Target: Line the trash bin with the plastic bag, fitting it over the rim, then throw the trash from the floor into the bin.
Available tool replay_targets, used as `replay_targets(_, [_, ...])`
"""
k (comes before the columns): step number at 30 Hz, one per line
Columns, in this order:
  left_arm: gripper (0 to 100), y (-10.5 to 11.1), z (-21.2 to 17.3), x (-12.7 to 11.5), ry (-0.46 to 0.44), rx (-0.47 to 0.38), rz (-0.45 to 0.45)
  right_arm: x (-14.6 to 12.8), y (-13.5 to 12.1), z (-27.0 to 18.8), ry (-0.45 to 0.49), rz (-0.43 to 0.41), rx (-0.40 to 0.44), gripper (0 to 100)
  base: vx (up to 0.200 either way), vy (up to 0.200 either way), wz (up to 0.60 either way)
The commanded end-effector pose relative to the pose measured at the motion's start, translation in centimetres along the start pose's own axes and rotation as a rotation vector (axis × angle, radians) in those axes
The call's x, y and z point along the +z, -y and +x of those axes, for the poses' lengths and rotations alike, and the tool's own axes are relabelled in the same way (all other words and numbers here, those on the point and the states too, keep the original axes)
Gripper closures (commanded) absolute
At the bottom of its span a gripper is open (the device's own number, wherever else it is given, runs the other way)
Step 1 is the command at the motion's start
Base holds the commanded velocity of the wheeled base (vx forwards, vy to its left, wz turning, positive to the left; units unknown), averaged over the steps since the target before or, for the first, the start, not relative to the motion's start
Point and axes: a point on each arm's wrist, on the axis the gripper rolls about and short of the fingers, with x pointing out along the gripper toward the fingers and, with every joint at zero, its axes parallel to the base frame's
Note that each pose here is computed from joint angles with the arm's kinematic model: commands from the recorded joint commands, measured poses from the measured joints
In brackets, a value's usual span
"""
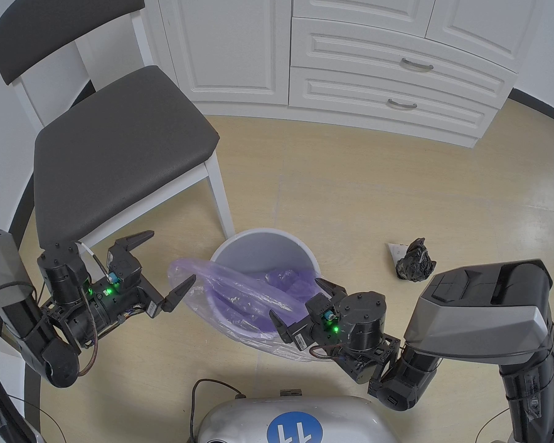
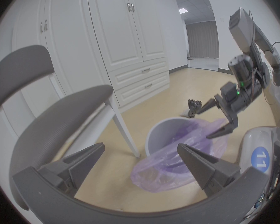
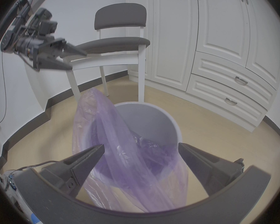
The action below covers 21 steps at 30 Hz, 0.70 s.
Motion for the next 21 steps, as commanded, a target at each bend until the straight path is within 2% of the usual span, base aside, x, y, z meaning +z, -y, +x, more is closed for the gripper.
replay_targets(1, [0, -0.6, -2.1, 3.2, 0.085, 0.073, 0.030, -1.2, -0.5, 0.7, -0.019, 0.006, 0.002, 0, 0.000, 0.000, 0.00])
replay_targets(9, [0, -0.7, -2.5, 3.6, 0.094, 0.086, 0.033, -1.9, -0.8, 1.4, -0.009, 0.009, 0.001, 0, 0.000, 0.000, 0.00])
replay_targets(10, [0, -0.7, -2.5, 3.6, 0.094, 0.086, 0.033, -1.8, -0.8, 1.5, -0.001, 0.011, -0.002, 100, 0.000, 0.000, 0.00])
replay_targets(18, [0, -0.7, -2.5, 3.6, 0.094, 0.086, 0.033, -0.7, -0.5, 1.9, 0.045, 0.050, -0.015, 100, 0.000, 0.000, 0.00])
replay_targets(21, [0, -0.8, -2.5, 3.6, 0.094, 0.087, 0.033, 0.6, 0.0, 2.9, 0.109, 0.098, -0.043, 100, 0.000, 0.000, 0.00])
